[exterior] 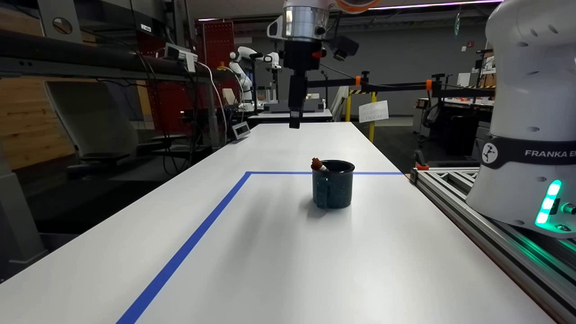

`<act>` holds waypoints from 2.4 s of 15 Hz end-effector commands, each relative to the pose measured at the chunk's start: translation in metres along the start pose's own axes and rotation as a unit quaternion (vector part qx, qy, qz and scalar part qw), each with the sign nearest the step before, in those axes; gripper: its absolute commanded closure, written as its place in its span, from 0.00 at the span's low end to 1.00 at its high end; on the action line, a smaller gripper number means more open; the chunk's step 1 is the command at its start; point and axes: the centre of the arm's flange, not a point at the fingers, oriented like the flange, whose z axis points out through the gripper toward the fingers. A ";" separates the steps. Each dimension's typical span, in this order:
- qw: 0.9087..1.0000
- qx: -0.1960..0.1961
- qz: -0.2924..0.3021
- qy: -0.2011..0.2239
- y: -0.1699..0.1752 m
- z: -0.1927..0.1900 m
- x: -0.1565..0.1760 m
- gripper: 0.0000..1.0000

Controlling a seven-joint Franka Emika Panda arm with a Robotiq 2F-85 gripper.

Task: Take the marker out of the mug.

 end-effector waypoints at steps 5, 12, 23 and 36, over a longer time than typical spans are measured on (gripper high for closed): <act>0.997 0.050 0.007 -0.053 -0.009 0.029 -0.049 0.00; 0.993 0.062 0.007 -0.099 0.010 0.060 -0.052 0.00; 0.992 0.056 0.024 -0.111 0.026 0.076 -0.048 0.24; 0.992 0.058 0.050 -0.095 0.040 0.077 -0.044 0.36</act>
